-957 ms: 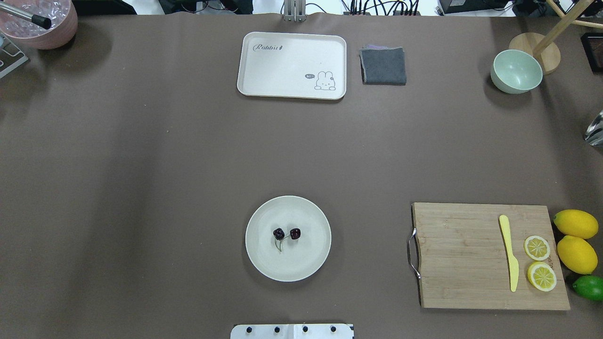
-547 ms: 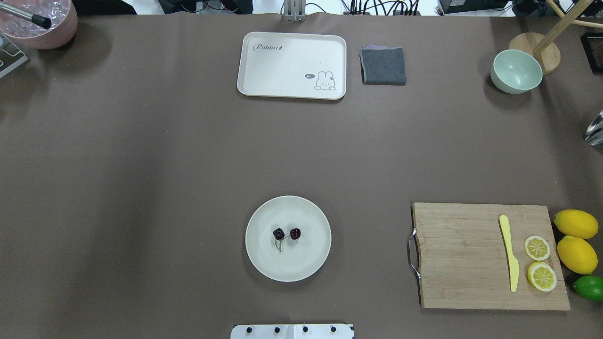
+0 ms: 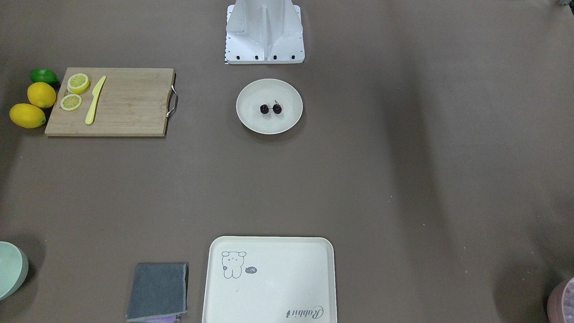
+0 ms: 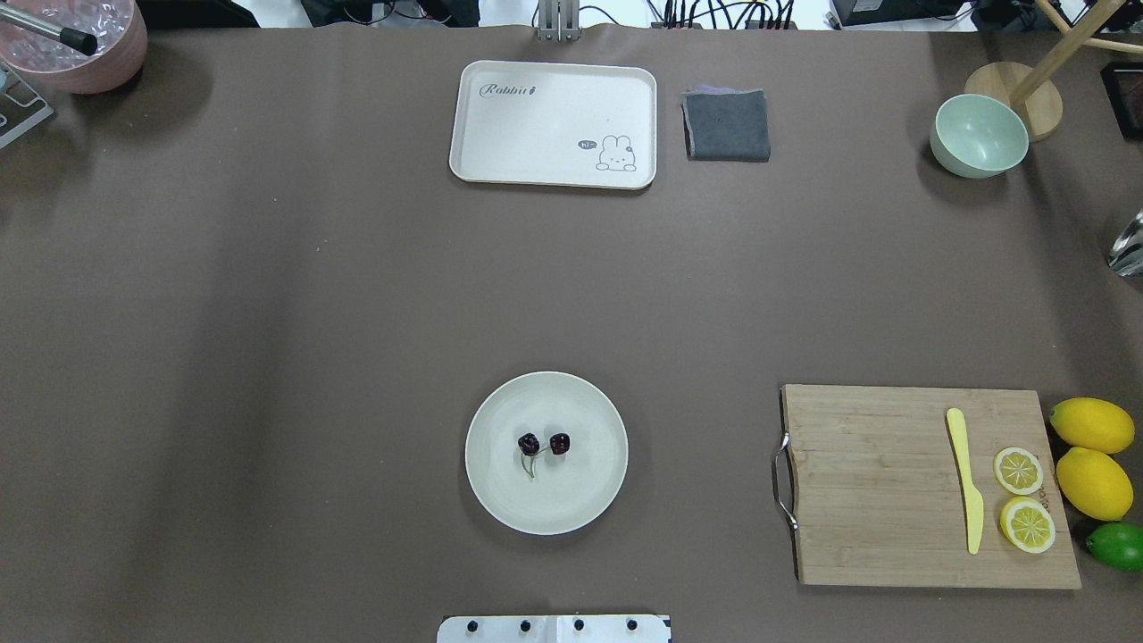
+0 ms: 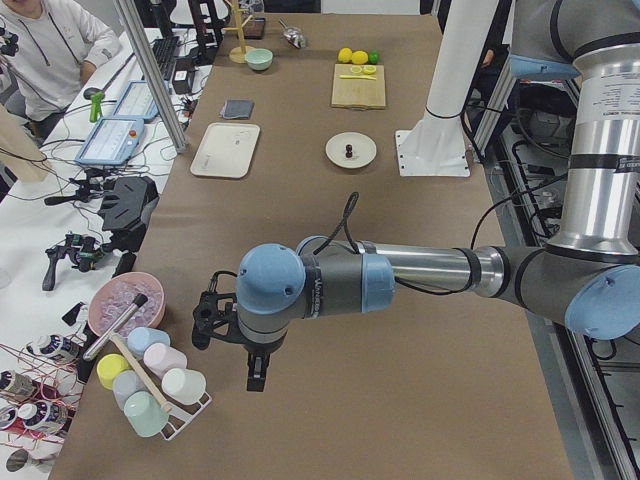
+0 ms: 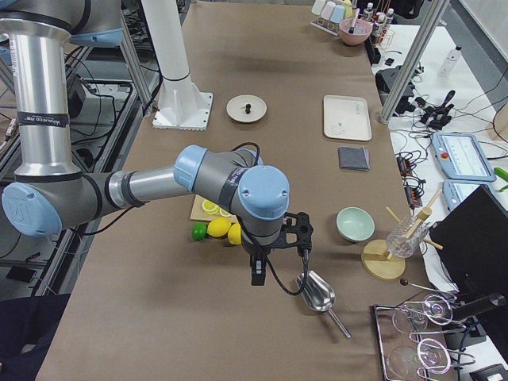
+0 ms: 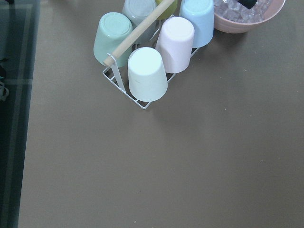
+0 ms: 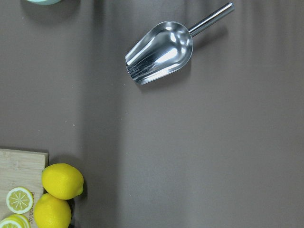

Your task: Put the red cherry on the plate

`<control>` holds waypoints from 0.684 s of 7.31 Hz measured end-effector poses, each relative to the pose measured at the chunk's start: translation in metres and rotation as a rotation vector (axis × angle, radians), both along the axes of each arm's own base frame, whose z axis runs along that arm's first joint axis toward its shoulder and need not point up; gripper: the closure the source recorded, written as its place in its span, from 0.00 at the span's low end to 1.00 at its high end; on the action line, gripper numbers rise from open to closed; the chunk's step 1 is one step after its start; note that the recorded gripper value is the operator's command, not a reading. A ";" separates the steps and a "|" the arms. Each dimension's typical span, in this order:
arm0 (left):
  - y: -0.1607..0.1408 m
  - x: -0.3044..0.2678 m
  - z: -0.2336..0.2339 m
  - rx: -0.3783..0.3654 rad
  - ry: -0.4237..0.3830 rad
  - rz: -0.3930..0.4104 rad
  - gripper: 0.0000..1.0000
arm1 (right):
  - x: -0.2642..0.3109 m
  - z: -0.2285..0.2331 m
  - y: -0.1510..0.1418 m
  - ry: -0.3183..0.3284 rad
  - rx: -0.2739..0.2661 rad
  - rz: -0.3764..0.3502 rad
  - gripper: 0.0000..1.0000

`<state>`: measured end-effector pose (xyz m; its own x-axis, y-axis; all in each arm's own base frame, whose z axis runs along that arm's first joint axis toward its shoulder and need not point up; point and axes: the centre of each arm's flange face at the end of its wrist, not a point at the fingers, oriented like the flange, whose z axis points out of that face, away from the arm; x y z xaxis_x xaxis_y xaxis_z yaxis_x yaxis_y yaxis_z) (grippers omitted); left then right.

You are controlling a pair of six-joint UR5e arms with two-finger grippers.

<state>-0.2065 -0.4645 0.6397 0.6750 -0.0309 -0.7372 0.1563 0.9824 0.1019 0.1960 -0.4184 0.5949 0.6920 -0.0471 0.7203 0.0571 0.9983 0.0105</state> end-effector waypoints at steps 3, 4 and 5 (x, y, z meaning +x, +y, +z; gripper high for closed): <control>-0.012 0.030 0.027 -0.050 0.008 0.066 0.02 | -0.027 0.027 -0.015 0.000 -0.038 -0.035 0.00; -0.019 0.041 0.038 -0.069 0.012 0.091 0.02 | -0.036 0.038 -0.020 0.003 -0.048 -0.040 0.00; -0.020 0.046 0.050 -0.085 0.015 0.103 0.02 | -0.045 0.049 -0.024 0.006 -0.060 -0.045 0.00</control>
<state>-0.1603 -0.4845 0.6897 0.6669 -0.0243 -0.7447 0.0546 0.9984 0.0163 0.1514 -0.4427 0.6441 0.6946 -0.0354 0.7185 0.1018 0.9936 -0.0495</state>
